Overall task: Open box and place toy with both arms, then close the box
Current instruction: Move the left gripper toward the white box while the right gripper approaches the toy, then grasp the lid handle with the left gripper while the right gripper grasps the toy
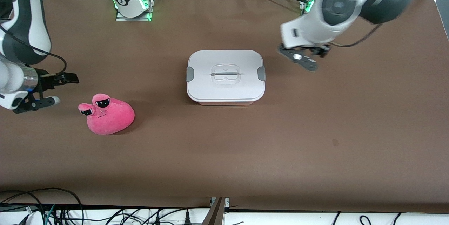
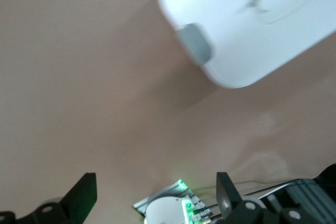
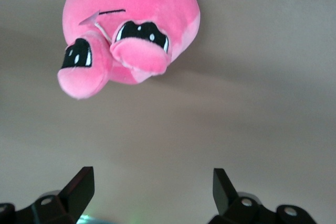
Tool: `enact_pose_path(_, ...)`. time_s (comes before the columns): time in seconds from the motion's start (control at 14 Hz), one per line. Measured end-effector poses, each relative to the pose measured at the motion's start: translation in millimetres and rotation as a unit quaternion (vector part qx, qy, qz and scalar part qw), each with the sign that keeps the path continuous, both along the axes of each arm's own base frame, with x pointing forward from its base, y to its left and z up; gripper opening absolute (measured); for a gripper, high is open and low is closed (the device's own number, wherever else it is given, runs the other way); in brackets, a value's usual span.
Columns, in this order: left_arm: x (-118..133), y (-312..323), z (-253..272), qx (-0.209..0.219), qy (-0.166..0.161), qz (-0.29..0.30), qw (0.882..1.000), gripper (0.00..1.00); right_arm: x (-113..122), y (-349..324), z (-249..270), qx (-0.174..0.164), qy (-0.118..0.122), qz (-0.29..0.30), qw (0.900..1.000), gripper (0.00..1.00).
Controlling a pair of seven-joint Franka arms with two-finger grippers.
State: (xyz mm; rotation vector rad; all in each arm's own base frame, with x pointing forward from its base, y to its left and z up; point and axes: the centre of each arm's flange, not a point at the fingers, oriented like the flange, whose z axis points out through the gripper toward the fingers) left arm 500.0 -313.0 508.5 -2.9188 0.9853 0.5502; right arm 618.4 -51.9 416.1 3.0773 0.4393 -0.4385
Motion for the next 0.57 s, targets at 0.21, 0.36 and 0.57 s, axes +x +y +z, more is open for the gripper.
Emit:
enact_pose_path(0.21,-17.2,-91.2,-37.9,-0.024,-0.027,-0.067,0.997,1.00,-1.5,0.3,-28.4,0.009,-0.017,0.037,0.999,1.00)
enact_pose_path(0.36,-16.0,-123.3,-61.7,-0.047,-0.049,-0.091,0.994,1.00,-4.8,0.5,-46.5,0.012,-0.025,0.049,0.998,1.00)
enact_pose_path(0.57,6.5,-139.9,-87.2,-0.102,-0.090,-0.164,0.977,1.00,-10.5,1.7,-71.1,0.014,-0.038,0.058,0.998,1.00)
